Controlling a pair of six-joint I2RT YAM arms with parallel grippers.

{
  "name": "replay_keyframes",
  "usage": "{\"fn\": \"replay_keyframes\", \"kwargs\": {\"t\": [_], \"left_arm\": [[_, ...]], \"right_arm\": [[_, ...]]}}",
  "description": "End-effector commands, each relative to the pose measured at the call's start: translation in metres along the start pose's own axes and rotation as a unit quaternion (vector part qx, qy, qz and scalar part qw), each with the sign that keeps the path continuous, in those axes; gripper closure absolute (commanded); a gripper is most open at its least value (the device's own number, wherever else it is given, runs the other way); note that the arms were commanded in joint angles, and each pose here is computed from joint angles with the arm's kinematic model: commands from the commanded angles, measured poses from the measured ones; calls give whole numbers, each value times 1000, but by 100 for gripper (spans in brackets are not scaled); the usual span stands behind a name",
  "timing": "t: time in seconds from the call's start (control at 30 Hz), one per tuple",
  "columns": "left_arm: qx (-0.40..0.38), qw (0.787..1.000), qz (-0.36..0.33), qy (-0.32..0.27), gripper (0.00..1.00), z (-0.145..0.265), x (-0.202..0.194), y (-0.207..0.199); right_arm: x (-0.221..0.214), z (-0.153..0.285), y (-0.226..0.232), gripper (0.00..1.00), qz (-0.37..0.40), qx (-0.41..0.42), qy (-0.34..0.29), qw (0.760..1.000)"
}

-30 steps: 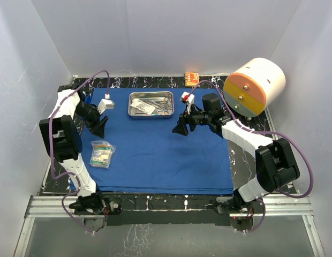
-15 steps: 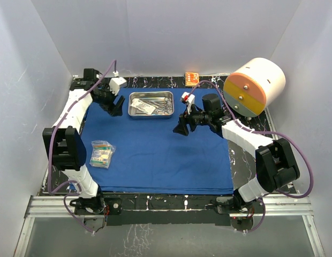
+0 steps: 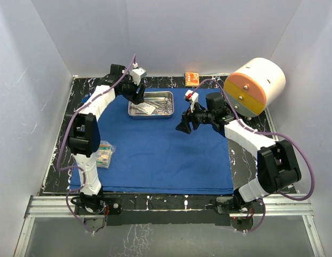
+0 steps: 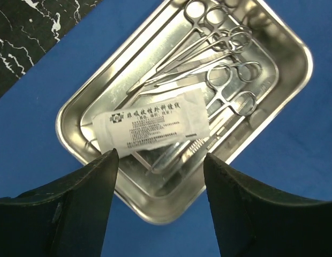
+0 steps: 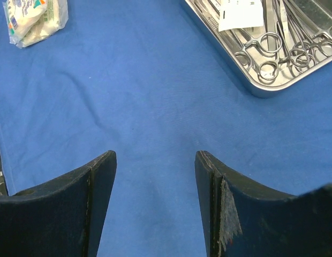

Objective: Open and lay out the surgical kit
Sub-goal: Pick up the medical item from the container.

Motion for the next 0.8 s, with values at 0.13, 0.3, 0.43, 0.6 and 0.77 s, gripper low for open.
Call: {"fn": "replay_keyframes", "kwargs": {"t": [0.13, 0.3, 0.43, 0.6, 0.77], "left_arm": [[43, 998, -3, -36, 39, -36, 13, 25], [63, 998, -7, -26, 39, -52, 7, 38], [72, 997, -14, -20, 39, -62, 3, 44], [77, 997, -17, -19, 42, -70, 2, 50], [74, 997, -12, -12, 43, -79, 2, 53]], "right_arm": [[17, 8, -4, 41, 35, -12, -31, 999], [16, 8, -4, 41, 34, -11, -31, 999], [14, 8, -5, 41, 31, -12, -29, 999], [12, 7, -6, 41, 29, -11, -27, 999], [13, 7, -6, 41, 30, -11, -27, 999]]}}
Point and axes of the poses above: each gripper's point midway between its finger pads, its own z axis back along the fingers, its own y axis along the line the jaws close on, x = y × z, the point moved 6 cm from there along z, back along the fingers, and after that the axes turned 11 degrees about z, right-handed, at the moved point
